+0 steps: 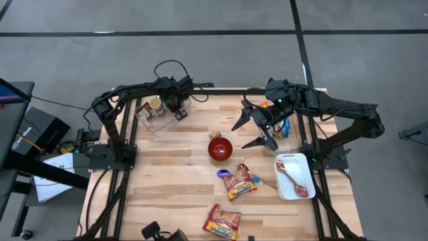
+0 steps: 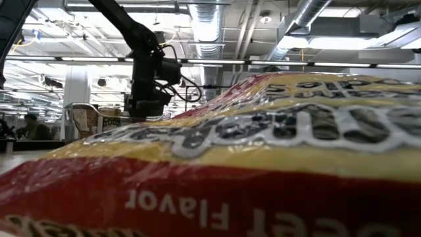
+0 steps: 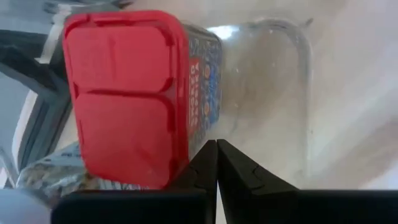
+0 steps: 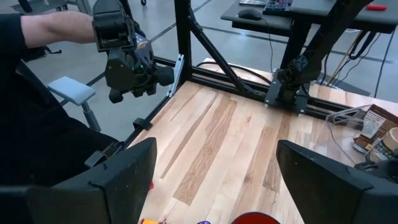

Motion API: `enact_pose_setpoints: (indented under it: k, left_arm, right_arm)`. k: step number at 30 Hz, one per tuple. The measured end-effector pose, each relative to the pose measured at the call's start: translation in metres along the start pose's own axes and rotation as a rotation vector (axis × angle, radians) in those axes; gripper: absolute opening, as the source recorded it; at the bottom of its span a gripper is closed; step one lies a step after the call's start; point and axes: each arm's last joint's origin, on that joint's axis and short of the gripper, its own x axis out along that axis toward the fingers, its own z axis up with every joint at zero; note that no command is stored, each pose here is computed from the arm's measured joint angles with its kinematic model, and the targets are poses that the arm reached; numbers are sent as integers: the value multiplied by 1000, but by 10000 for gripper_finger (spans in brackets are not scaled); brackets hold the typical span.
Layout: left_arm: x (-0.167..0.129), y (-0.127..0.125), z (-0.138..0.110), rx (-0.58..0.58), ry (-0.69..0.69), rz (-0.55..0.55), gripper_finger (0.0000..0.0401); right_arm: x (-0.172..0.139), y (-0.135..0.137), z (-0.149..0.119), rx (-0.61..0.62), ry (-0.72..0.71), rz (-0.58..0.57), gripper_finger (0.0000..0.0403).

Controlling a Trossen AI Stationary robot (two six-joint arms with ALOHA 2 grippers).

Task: Pick & Place Food Item
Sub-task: Put the red seasoning can into the left transparent bin, then put the top red noodle pack into the right transparent bin

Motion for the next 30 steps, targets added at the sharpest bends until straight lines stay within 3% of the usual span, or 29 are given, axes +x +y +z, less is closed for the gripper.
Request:
enact_pose_setpoints:
  k: [10, 17, 22, 26, 30]
  left_arm:
    - [3, 0, 0, -10, -30, 6, 0]
    - [-16, 1, -7, -14, -61, -14, 0]
    - [-50, 5, -22, -18, -126, -30, 0]
    - [-91, 7, -39, -32, -267, -40, 0]
    - [-134, 3, -61, -50, -458, -216, 1]
  right_arm:
    - [0, 0, 0, 5, 0, 2, 324]
    - [-1, -1, 0, 9, -1, -3, 324]
    - [-1, -1, 0, 7, -4, -5, 324]
    - [-1, -3, 0, 10, -3, -14, 324]
    - [-5, -9, -3, 25, 7, -35, 324]
